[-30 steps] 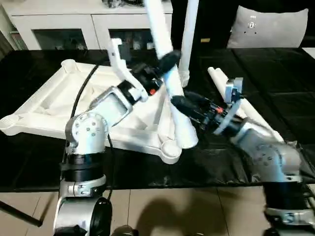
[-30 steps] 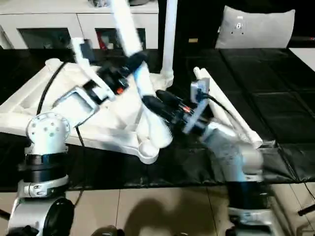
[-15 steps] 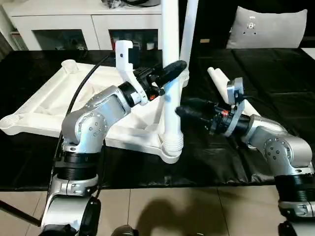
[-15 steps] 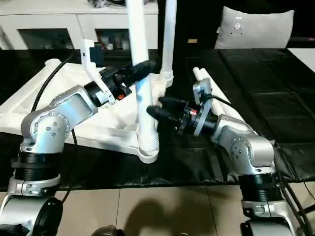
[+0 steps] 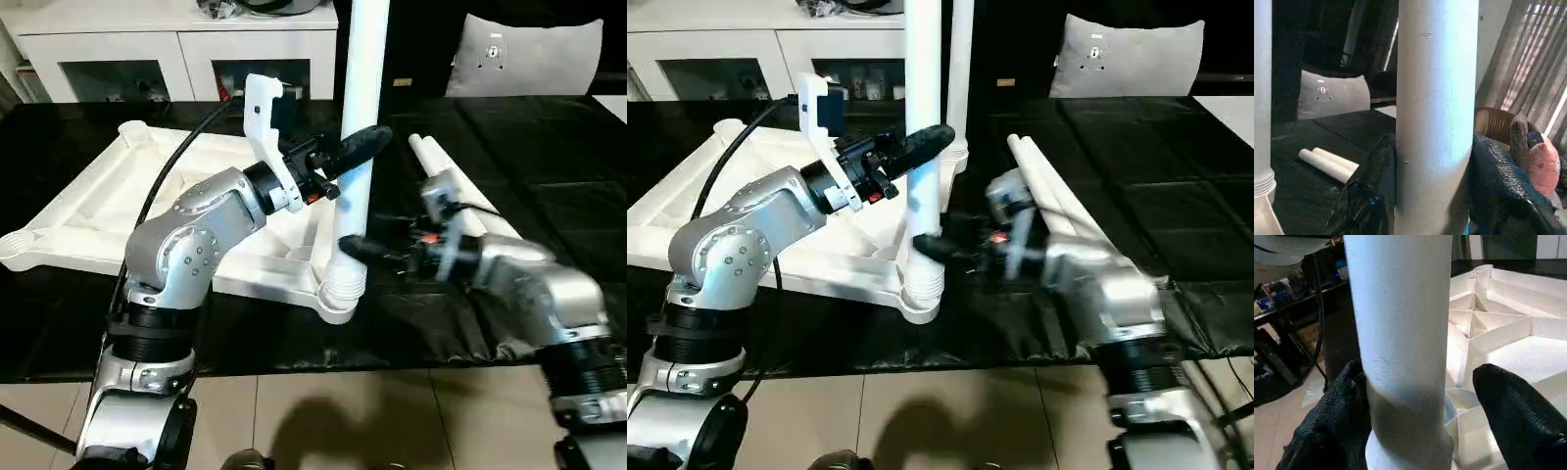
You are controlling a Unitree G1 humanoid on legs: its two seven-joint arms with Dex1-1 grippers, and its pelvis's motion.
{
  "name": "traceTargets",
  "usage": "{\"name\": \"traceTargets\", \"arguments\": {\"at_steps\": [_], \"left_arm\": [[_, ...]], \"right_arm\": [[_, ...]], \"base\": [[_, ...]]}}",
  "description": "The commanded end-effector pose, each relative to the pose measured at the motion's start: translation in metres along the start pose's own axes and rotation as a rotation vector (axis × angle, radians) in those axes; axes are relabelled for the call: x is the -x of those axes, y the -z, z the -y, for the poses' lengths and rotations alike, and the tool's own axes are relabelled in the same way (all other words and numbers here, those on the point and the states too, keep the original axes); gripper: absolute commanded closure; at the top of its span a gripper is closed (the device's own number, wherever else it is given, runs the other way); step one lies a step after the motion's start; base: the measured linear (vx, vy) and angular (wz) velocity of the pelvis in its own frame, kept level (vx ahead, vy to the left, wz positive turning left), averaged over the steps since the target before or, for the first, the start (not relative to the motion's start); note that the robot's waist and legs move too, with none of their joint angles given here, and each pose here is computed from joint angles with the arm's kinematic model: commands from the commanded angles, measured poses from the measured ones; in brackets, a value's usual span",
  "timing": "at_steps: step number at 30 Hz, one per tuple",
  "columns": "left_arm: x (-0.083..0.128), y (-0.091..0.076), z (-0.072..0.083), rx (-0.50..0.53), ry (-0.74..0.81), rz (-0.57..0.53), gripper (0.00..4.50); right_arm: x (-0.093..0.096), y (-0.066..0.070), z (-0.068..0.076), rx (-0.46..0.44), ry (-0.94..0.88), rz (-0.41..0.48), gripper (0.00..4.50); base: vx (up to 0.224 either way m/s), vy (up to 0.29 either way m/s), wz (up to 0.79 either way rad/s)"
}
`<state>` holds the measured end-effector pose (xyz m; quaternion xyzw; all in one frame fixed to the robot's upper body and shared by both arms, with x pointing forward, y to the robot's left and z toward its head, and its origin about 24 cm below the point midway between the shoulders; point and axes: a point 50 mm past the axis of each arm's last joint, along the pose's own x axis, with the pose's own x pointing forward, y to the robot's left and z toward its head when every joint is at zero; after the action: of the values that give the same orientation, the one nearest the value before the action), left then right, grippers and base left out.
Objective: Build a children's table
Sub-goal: Pick table leg
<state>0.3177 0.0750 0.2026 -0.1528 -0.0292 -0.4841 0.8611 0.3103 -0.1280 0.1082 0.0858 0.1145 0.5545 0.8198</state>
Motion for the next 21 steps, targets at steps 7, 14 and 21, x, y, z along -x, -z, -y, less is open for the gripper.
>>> {"name": "traceTargets", "arguments": {"at_steps": [7, 14, 21], "left_arm": [[-0.0019, -0.0053, 0.0078, -0.05, 0.046, 0.009, 2.73], [-0.0022, -0.0039, 0.0092, -0.058, 0.055, 0.0, 2.73], [-0.0025, -0.0006, 0.0097, -0.079, 0.062, -0.021, 2.73]], "right_arm": [[-0.0117, 0.0, -0.0022, 0.024, -0.01, -0.019, 0.98], [-0.0125, 0.0009, -0.0011, 0.016, -0.003, -0.021, 0.98], [-0.0133, 0.0012, 0.0002, -0.005, -0.007, -0.009, 1.75]], "base": [[0.0, 0.0, 0.0], [0.0, 0.0, 0.0], [0.0, 0.0, 0.0]]}}
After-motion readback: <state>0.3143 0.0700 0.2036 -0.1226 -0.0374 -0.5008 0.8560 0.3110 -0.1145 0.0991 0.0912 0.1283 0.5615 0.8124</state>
